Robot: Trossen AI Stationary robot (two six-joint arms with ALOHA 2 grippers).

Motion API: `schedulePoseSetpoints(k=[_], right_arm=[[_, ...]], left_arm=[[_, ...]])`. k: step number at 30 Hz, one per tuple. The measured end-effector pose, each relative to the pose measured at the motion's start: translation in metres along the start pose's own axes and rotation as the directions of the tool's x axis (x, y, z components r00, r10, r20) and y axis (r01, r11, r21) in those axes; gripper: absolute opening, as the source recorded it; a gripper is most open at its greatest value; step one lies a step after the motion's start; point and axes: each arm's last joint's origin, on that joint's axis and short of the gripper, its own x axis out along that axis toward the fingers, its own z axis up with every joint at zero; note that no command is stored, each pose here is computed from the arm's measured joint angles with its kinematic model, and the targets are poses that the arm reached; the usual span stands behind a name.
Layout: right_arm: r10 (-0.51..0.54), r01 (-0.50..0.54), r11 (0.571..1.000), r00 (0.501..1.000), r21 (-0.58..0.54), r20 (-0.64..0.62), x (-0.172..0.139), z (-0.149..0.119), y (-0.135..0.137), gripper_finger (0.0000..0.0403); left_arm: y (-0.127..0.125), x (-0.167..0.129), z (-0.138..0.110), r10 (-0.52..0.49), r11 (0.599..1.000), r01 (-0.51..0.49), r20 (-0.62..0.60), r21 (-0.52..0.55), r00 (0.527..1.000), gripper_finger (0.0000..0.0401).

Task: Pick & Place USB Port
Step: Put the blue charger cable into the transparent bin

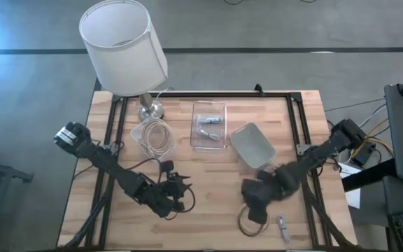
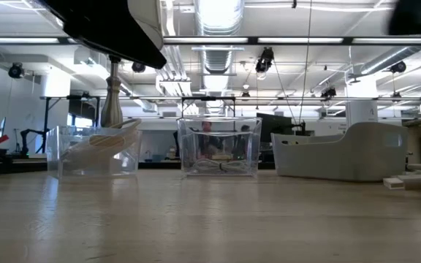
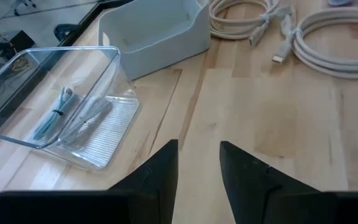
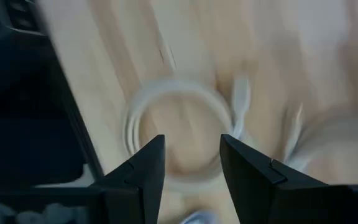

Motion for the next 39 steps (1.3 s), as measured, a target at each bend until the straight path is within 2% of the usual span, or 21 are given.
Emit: schedulePoseSetpoints(k=[2, 6, 14, 19, 24, 30, 33, 39], right_arm=[[-0.020, 0.025, 0.992, 0.999, 0.125, -0.041, 0.010, -0.019, 0.003, 0.0147], [-0.048, 0.088, 0.941, 0.991, 0.328, -0.128, 0.026, -0.056, 0.006, 0.0142], [-0.035, 0.174, 0.823, 0.966, 0.540, -0.257, 0.050, -0.106, 0.006, 0.0139], [-0.027, 0.203, 0.769, 0.957, 0.606, -0.287, 0.063, -0.124, 0.000, 0.0137], [0.006, 0.184, 0.748, 0.959, 0.638, -0.285, 0.072, -0.131, -0.002, 0.0139], [-0.027, 0.209, 0.734, 0.960, 0.646, -0.280, 0.081, -0.134, -0.012, 0.0131], [-0.032, 0.222, 0.703, 0.959, 0.676, -0.282, 0.084, -0.135, -0.016, 0.0124], [-0.062, 0.252, 0.678, 0.956, 0.690, -0.288, 0.092, -0.138, -0.026, 0.0114]], left_arm=[[0.003, 0.003, 0.001, 0.011, 1.000, -0.011, -0.002, -0.005, 1.000, 0.0122], [0.011, 0.011, 0.004, 0.042, 0.999, -0.042, -0.009, -0.003, 0.999, 0.0122], [0.028, 0.027, 0.010, 0.104, 0.994, -0.104, -0.026, 0.018, 0.994, 0.0122], [0.037, 0.035, 0.013, 0.130, 0.991, -0.130, -0.029, 0.016, 0.991, 0.0122], [0.042, 0.040, 0.018, 0.137, 0.991, -0.137, -0.015, 0.009, 0.990, 0.0122], [0.045, 0.042, 0.019, 0.144, 0.989, -0.143, -0.012, 0.034, 0.990, 0.0122], [0.045, 0.042, 0.019, 0.144, 0.989, -0.143, -0.012, 0.048, 0.990, 0.0122], [0.045, 0.042, 0.019, 0.144, 0.989, -0.143, -0.012, 0.049, 0.990, 0.0122]])
